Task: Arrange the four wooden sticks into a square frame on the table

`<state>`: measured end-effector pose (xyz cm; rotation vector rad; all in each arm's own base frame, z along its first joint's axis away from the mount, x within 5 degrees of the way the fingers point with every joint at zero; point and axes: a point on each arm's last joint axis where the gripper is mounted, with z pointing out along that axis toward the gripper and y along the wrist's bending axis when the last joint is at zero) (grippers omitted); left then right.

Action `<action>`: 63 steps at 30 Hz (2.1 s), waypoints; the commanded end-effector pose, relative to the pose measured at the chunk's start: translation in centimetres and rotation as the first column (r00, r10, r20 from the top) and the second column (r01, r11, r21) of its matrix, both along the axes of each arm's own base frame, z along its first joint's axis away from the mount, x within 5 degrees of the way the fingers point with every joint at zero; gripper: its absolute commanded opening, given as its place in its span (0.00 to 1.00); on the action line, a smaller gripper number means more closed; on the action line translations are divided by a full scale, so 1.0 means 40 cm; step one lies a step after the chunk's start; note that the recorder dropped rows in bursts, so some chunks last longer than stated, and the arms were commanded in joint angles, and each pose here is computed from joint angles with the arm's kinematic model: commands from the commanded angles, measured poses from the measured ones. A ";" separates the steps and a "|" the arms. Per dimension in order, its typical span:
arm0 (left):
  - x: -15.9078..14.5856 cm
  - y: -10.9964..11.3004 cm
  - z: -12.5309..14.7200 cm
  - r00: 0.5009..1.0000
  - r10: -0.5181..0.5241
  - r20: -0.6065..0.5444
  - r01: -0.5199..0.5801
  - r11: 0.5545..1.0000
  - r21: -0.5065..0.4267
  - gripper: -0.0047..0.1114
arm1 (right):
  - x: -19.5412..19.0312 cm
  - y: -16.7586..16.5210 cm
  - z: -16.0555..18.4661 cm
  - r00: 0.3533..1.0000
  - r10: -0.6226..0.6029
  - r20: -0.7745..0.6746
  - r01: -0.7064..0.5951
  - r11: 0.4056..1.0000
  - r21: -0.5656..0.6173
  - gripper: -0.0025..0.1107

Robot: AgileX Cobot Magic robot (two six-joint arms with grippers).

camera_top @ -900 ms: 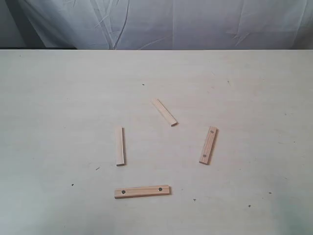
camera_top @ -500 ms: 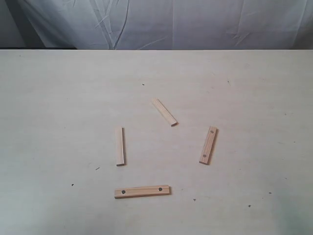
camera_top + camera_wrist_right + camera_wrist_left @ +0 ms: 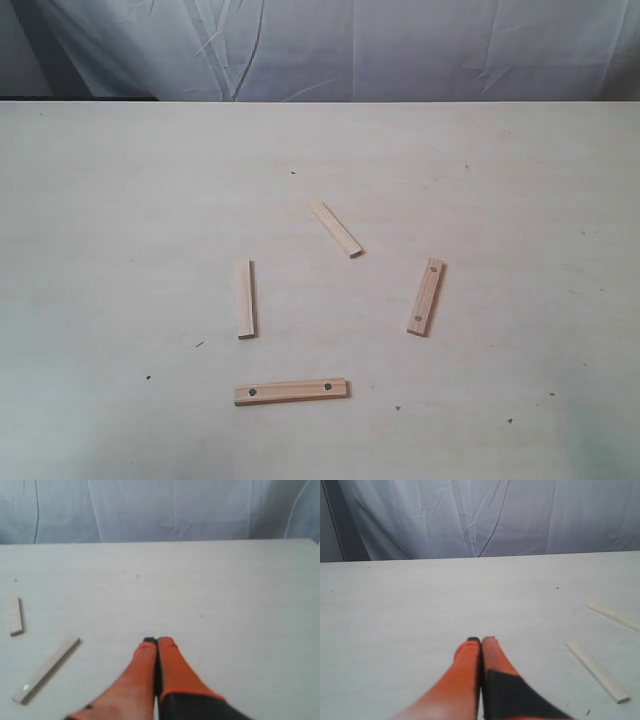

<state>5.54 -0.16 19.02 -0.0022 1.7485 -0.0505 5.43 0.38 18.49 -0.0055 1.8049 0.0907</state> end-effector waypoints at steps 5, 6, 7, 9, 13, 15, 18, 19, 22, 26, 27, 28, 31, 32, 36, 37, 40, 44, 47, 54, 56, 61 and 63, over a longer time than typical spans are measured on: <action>-0.001 0.000 -0.002 1.000 0.000 0.002 0.000 1.000 -0.012 0.04 | 0.002 -0.002 0.092 0.916 -0.024 0.400 0.004 0.999 0.050 0.02; -0.001 0.000 -0.002 1.000 0.000 0.002 0.000 1.000 -0.012 0.04 | 0.001 -0.003 0.097 0.907 -0.025 0.421 0.004 0.999 0.051 0.02; -0.001 0.000 -0.002 1.000 0.000 0.002 0.000 1.000 -0.012 0.04 | 0.000 -0.003 0.100 0.900 -0.026 0.435 0.004 0.999 0.052 0.02; -0.001 0.000 -0.002 1.000 0.000 0.002 0.000 1.000 -0.012 0.04 | -0.002 -0.003 0.109 0.883 -0.028 0.468 0.003 0.999 0.054 0.02; -0.001 0.000 -0.002 1.000 0.000 0.002 0.000 1.000 -0.012 0.04 | -0.006 -0.004 0.124 0.849 -0.032 0.527 0.002 0.998 0.059 0.02; -0.001 0.000 -0.002 1.000 0.000 0.002 0.000 1.000 -0.012 0.04 | -0.010 -0.006 0.135 0.821 -0.042 0.569 0.000 0.997 0.074 0.01; -0.001 0.000 -0.002 1.000 0.000 0.002 0.000 1.000 -0.012 0.04 | -0.005 -0.007 0.137 0.864 -0.064 0.500 -0.006 0.990 0.138 0.01; -0.001 0.000 -0.002 1.000 0.000 0.002 0.000 1.000 -0.012 0.04 | 0.001 -0.005 0.144 0.897 -0.059 0.439 -0.008 0.989 0.149 0.01; -0.001 0.000 -0.002 1.000 0.000 0.002 0.000 1.000 -0.012 0.04 | 0.033 0.003 0.204 0.973 -0.022 0.229 -0.006 0.993 0.121 0.01; -0.001 0.000 -0.002 1.000 0.000 0.002 0.000 1.000 -0.012 0.04 | 0.157 0.021 0.275 0.990 0.018 -0.139 -0.001 0.992 0.122 0.01; -0.001 0.000 -0.002 1.000 0.000 0.002 0.000 1.000 -0.012 0.04 | 0.201 0.027 0.284 0.970 0.030 -0.241 0.002 0.991 0.131 0.01; -0.001 0.000 -0.002 1.000 0.000 0.002 0.000 1.000 -0.012 0.04 | 0.250 0.033 0.286 0.941 0.042 -0.337 0.006 0.990 0.140 0.01; -0.001 0.000 -0.002 1.000 0.000 0.002 0.000 1.000 -0.012 0.04 | 0.397 0.051 0.270 0.859 0.084 -0.505 -0.025 0.992 0.122 0.01; -0.001 0.000 -0.001 1.000 0.000 0.004 0.000 1.000 -0.011 0.04 | 0.445 0.057 0.268 0.846 0.104 -0.523 -0.053 0.992 0.111 0.01; -0.001 0.000 -0.001 1.000 0.000 0.004 0.000 1.000 -0.011 0.04 | 0.633 0.142 0.202 0.712 0.251 -0.655 -0.186 0.968 0.169 0.01; -0.001 0.000 -0.001 1.000 0.000 0.004 0.000 1.000 -0.011 0.04 | 0.673 0.183 0.182 0.674 0.287 -0.680 -0.233 0.957 0.172 0.01; -0.001 0.000 -0.001 1.000 0.000 0.004 0.000 1.000 -0.011 0.04 | 0.775 0.314 0.109 0.592 0.344 -0.729 -0.371 0.919 0.132 0.01; -0.001 0.000 -0.001 1.000 0.000 0.004 0.000 1.000 -0.011 0.04 | 0.844 0.484 0.040 0.504 0.390 -0.771 -0.540 0.839 0.071 0.05; -0.001 0.000 -0.001 1.000 0.000 0.004 0.000 1.000 -0.011 0.04 | 0.871 0.571 -0.024 0.436 0.371 -0.820 -0.633 0.774 0.014 0.22; -0.001 0.000 -0.001 1.000 0.000 0.004 0.000 1.000 -0.011 0.04 | 0.913 0.647 -0.104 0.411 0.349 -0.842 -0.681 0.732 -0.029 0.42; -0.001 0.000 -0.001 1.000 0.000 0.004 0.000 1.000 -0.011 0.04 | 0.914 0.647 -0.125 0.397 0.336 -0.854 -0.684 0.729 -0.031 0.42; -0.001 0.000 -0.001 1.000 0.000 0.004 0.000 1.000 -0.011 0.04 | 0.905 0.634 -0.174 0.331 0.273 -0.903 -0.702 0.711 -0.043 0.42; -0.001 0.000 -0.001 1.000 0.000 0.004 0.000 1.000 -0.011 0.04 | 0.901 0.632 -0.190 0.306 0.259 -0.916 -0.704 0.709 -0.035 0.41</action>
